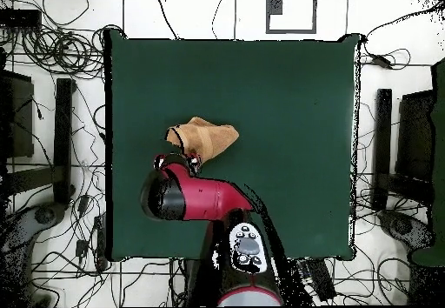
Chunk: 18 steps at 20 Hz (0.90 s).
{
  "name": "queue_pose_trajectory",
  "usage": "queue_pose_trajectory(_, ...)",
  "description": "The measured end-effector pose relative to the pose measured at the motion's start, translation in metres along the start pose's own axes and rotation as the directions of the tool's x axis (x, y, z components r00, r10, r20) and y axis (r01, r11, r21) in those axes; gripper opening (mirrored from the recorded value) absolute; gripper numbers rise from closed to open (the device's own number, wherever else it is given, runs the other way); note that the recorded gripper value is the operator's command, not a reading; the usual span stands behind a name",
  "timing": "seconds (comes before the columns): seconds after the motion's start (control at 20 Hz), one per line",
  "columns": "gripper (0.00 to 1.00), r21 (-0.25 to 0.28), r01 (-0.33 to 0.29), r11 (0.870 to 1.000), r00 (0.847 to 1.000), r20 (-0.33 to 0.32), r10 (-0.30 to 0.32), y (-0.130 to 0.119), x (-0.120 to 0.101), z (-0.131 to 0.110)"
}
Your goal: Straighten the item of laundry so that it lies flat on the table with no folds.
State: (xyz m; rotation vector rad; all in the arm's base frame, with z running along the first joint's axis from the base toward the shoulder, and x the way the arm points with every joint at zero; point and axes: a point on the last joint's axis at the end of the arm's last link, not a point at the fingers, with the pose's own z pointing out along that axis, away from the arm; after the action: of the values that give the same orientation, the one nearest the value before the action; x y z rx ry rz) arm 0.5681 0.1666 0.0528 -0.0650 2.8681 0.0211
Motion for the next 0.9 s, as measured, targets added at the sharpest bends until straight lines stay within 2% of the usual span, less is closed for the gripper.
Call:
queue_pose_trajectory(0.5, 1.0, -0.006, 0.007, 1.0, 0.999, 0.032, -0.006, 0.007, -0.012, -0.012)
queue_pose_trajectory(0.9, 1.0, -0.001, -0.029, 1.0, 0.999, 0.022, 0.029, -0.014, -0.027, -0.016)
